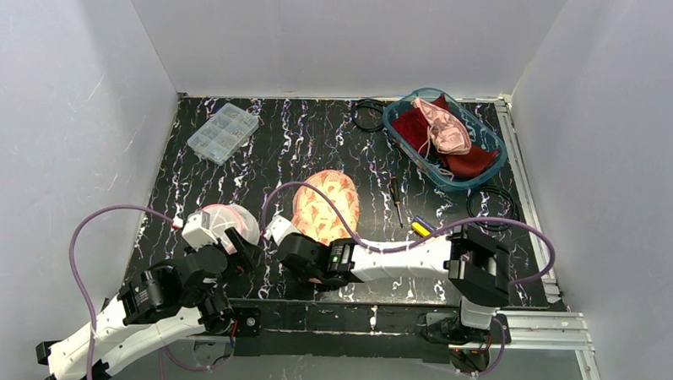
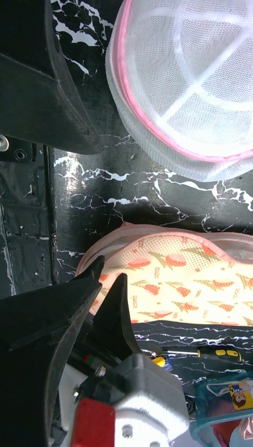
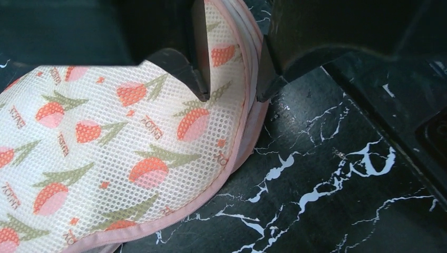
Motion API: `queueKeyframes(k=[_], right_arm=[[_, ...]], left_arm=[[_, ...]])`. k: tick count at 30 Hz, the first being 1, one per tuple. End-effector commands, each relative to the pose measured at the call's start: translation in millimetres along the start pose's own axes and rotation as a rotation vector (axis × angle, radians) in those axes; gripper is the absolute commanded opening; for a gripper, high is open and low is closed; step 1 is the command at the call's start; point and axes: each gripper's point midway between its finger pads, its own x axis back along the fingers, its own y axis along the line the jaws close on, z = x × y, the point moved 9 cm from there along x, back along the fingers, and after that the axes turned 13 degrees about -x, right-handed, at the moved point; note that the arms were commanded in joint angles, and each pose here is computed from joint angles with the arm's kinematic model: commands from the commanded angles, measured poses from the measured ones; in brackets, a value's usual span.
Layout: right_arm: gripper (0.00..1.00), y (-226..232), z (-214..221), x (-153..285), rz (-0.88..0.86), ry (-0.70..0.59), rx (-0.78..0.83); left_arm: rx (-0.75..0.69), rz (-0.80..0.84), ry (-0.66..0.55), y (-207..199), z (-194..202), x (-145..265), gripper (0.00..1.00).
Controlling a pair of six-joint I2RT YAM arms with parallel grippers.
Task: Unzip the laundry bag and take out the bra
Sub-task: Open the laundry bag at the center of the board.
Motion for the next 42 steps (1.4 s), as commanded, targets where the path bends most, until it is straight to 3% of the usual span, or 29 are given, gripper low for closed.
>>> queueKeyframes(k=[1, 6, 10, 20, 31, 38, 40, 42], right_arm=[[0.42, 4, -9, -4, 0.043, -0.028, 0.006], [0.26, 3, -7, -3, 0.049, -0.021, -0.003], [0.01, 3, -11, 7, 0.033, -0.043, -0.019], [0.01, -31, -22, 79, 0.050, -0.253, -0.194], [0.01, -115, 63, 130, 0.167, -0.575, -0.781], [0.01, -146, 97, 143, 0.296, -0.634, -0.965], [0.20, -151, 100, 147, 0.337, -0.627, -0.955], [0.46, -154, 98, 153, 0.371, -0.623, -0.934]], left_arm=[[0.010, -0.053, -0.022, 9, -1, 2, 0.85], [0.011, -0.059, -0.014, 10, 2, 0, 0.85], [0.011, -0.060, -0.012, 10, 3, 0, 0.85], [-0.016, -0.052, -0.013, 1, -2, -3, 0.85], [-0.142, -0.032, 0.042, -33, -6, -23, 0.84], [-0.199, -0.031, 0.063, -47, -5, -36, 0.84], [-0.212, -0.032, 0.071, -50, -4, -40, 0.84], [-0.226, -0.031, 0.076, -53, -3, -43, 0.84]])
